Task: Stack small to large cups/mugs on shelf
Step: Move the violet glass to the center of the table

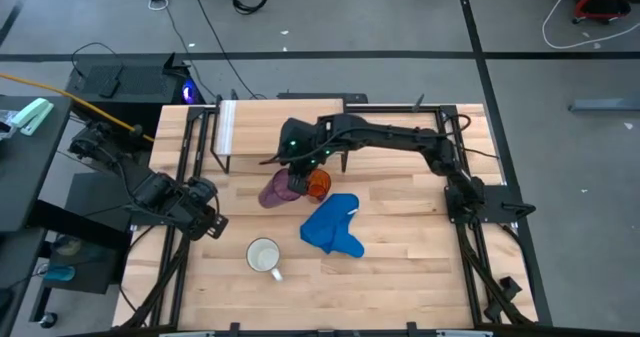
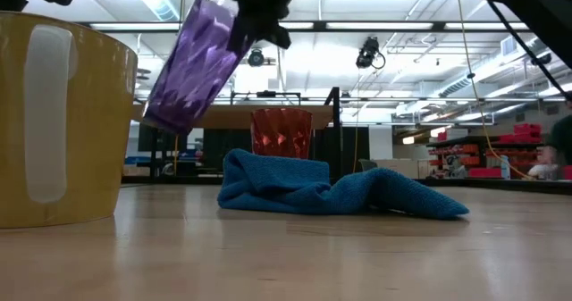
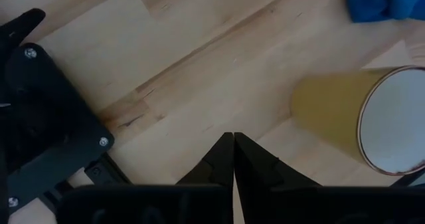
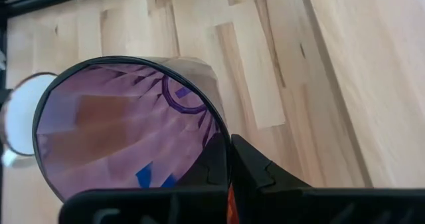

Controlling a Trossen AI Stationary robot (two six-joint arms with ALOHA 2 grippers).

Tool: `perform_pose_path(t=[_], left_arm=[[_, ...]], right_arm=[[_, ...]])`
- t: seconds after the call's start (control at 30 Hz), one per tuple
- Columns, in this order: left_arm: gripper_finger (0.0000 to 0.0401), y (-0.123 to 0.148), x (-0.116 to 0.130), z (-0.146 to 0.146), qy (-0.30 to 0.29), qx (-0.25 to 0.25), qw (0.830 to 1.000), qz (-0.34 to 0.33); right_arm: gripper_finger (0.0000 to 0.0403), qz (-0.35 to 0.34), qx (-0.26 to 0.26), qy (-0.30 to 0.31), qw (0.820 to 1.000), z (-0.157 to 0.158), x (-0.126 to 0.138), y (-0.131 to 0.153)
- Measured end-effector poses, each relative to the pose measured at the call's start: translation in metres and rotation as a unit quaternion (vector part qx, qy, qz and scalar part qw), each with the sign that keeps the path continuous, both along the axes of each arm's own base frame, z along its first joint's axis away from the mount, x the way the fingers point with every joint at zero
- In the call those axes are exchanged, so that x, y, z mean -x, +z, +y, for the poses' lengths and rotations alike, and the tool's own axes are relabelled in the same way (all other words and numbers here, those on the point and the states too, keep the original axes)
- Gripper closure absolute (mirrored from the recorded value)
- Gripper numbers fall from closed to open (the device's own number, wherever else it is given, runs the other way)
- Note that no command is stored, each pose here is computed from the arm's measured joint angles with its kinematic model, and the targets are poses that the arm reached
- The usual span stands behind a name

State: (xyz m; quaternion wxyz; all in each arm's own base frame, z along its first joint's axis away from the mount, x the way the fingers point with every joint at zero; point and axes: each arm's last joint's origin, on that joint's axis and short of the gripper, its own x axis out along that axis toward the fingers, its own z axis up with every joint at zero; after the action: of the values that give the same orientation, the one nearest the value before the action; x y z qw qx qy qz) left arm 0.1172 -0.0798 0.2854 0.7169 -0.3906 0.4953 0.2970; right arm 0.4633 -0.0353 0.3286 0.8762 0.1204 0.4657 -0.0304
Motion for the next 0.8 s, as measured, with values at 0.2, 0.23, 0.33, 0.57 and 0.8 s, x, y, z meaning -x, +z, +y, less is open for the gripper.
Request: perform_pose_path(t=[0.2, 0.23, 0.33, 0.57, 0.8], left_arm=[[0.0386, 0.0, 0.0, 0.0, 0.0, -0.001, 1.0, -0.001], [0.0384, 0.0, 0.0, 0.0, 0.0, -0.001, 1.0, -0.001], [0.0378, 0.0, 0.0, 0.0, 0.0, -0.002, 1.0, -0.001], [0.0383, 0.0, 0.0, 0.001, 0.004, -0.015, 1.0, -0.009], [0.0385, 0.0, 0.0, 0.001, 0.005, -0.015, 1.0, -0.01]], right_arm=[[0.0398, 0.01, 0.015, 0.003, 1.0, 0.002, -0.007, -0.012], [0.0398, 0.009, 0.016, 0.004, 1.0, 0.002, -0.008, -0.013], [0.0398, 0.022, 0.017, 0.006, 1.0, 0.002, -0.01, -0.02], [0.0399, 0.035, 0.019, 0.011, 0.999, 0.002, -0.018, -0.036], [0.0399, 0.034, 0.03, 0.003, 0.999, 0.0, -0.018, -0.036]])
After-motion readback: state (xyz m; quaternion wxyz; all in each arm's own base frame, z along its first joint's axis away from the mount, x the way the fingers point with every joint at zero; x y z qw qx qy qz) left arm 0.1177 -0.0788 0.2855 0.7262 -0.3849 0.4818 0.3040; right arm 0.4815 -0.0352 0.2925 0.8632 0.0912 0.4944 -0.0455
